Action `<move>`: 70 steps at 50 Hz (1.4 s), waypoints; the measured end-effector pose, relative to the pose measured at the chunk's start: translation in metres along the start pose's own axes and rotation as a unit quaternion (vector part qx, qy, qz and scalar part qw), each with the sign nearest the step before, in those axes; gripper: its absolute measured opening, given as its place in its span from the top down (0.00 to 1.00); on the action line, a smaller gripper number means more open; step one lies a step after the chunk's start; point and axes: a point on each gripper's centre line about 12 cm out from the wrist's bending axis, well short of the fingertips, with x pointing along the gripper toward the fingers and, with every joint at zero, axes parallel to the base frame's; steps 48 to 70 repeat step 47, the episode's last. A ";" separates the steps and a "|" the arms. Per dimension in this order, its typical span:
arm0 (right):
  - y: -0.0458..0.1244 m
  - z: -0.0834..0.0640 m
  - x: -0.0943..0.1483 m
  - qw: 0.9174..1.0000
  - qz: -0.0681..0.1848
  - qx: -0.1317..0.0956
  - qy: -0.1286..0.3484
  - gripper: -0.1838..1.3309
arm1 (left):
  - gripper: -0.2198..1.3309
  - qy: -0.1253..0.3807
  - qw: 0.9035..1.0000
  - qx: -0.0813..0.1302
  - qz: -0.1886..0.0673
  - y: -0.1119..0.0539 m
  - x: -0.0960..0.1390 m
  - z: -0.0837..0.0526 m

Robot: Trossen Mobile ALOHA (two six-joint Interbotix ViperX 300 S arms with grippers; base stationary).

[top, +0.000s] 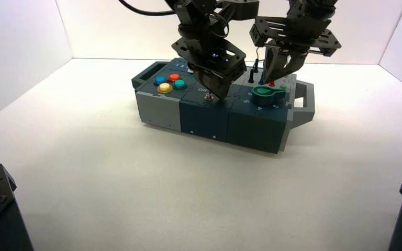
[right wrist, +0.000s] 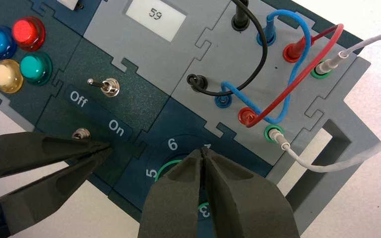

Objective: Flip the bottom switch off with the left gripper.

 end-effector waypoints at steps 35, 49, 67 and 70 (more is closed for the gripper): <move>0.014 -0.004 -0.004 0.999 0.011 -0.031 0.001 0.97 | 0.97 -0.053 0.997 -0.045 0.024 0.034 -0.042 0.008; 0.018 -0.009 -0.011 0.999 0.016 -0.045 -0.005 0.97 | 0.96 -0.087 0.996 -0.019 0.011 0.008 -0.059 0.031; 0.018 -0.009 -0.011 0.999 0.016 -0.045 -0.005 0.97 | 0.96 -0.087 0.996 -0.019 0.011 0.008 -0.059 0.031; 0.018 -0.009 -0.011 0.999 0.016 -0.045 -0.005 0.97 | 0.96 -0.087 0.996 -0.019 0.011 0.008 -0.059 0.031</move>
